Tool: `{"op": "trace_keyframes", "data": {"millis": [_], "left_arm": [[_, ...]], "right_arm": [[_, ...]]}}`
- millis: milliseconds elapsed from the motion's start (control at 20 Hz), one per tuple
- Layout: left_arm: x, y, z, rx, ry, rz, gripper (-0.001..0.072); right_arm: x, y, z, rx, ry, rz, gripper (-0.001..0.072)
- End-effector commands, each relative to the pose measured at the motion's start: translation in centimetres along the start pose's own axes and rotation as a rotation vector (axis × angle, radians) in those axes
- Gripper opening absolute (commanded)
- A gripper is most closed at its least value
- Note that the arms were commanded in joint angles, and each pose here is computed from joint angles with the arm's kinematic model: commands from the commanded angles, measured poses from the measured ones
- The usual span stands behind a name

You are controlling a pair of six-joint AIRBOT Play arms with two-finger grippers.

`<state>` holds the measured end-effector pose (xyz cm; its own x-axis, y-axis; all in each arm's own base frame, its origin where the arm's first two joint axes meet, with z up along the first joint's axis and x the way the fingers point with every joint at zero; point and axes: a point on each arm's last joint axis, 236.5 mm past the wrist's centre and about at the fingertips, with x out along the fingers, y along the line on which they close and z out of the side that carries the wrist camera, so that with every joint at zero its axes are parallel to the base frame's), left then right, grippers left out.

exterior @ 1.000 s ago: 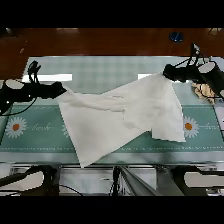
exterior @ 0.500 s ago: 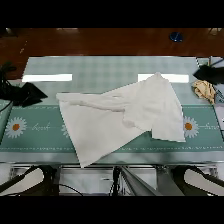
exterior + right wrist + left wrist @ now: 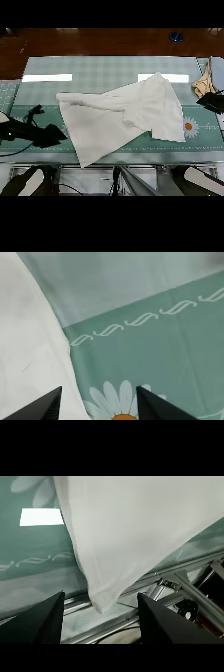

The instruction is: Fold the shirts.

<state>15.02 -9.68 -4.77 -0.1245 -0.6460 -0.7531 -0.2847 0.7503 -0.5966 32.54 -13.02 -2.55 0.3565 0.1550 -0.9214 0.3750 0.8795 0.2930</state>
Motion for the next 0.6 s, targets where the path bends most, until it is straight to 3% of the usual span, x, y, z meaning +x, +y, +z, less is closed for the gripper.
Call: {"op": "trace_keyframes", "data": {"millis": [0,450,550], "left_arm": [[3.2,0.6,-3.1,0.011,0.114,0.029,0.0562],[7.4,0.9,-4.9,0.013,0.285,0.130,0.0561],[8.2,0.8,-4.3,-0.016,0.263,0.142,0.0526]], "right_arm": [[0.6,-0.2,-1.3,0.007,0.035,0.014,0.0542],[0.6,-0.2,-1.5,0.000,0.043,0.013,0.0542],[0.6,-0.2,-1.6,-0.004,0.046,0.014,0.0542]]}}
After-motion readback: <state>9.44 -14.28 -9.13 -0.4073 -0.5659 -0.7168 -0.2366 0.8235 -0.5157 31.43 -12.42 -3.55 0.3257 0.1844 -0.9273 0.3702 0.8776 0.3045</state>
